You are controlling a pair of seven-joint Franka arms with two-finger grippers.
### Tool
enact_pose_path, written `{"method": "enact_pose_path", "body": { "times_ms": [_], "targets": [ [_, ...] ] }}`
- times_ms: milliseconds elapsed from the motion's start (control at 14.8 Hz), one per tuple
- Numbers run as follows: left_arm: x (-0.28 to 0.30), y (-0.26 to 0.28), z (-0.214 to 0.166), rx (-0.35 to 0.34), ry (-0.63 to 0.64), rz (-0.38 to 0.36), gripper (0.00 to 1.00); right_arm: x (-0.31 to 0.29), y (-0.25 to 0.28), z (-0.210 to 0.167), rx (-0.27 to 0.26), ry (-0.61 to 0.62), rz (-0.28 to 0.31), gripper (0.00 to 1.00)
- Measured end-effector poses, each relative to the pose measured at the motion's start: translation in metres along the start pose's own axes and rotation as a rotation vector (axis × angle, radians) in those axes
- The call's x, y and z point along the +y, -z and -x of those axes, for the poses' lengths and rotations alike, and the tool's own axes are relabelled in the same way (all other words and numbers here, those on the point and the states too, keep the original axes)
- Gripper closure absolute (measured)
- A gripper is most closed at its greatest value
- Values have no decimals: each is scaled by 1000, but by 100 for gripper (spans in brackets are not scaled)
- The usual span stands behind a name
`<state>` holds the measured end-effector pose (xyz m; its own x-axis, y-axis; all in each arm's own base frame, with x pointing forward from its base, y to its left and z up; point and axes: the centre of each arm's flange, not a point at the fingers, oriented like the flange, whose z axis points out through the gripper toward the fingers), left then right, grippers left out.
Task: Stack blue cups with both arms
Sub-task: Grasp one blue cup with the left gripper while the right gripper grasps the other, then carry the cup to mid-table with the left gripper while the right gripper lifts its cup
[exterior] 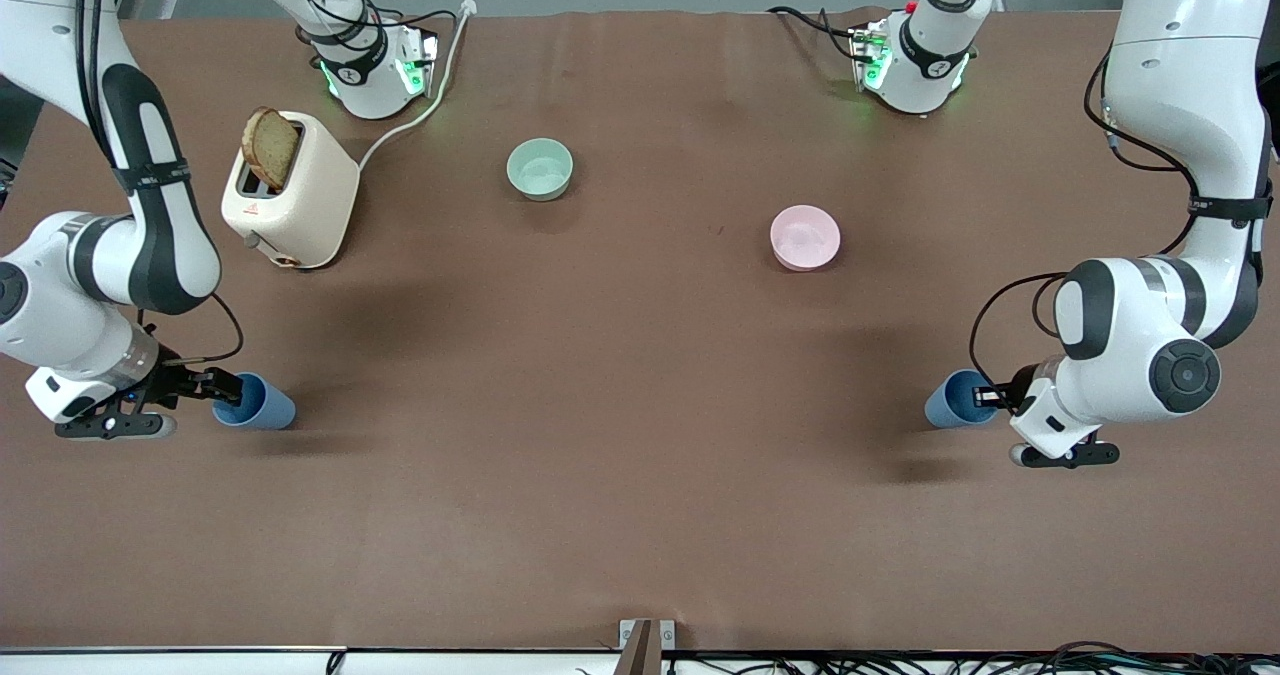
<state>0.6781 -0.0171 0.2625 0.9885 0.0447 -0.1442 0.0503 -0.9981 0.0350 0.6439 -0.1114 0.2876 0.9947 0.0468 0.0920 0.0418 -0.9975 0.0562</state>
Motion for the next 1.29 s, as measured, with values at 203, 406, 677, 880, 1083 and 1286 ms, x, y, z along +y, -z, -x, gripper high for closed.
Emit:
{"method": "enact_pose_path", "body": {
  "times_ms": [203, 406, 677, 880, 1083, 1286],
  "targets": [
    [3, 3, -1, 4, 8, 20, 95, 2, -19, 1, -3, -3, 3, 10],
    [35, 33, -4, 47, 23, 93, 95, 4, -36, 4, -16, -10, 2, 44],
    [162, 66, 26, 30, 92, 200, 95, 3, -36, -1, -27, -49, 0, 85],
    [281, 56, 74, -21, 184, 192, 95, 4, -15, -14, -71, -55, -11, 95],
    [384, 29, 126, -2, 257, 170, 95, -6, 39, -39, -124, -106, -25, 95],
    [437, -16, 153, 27, 330, 176, 95, -55, 123, -65, -91, -149, -28, 95]
  ]
}}
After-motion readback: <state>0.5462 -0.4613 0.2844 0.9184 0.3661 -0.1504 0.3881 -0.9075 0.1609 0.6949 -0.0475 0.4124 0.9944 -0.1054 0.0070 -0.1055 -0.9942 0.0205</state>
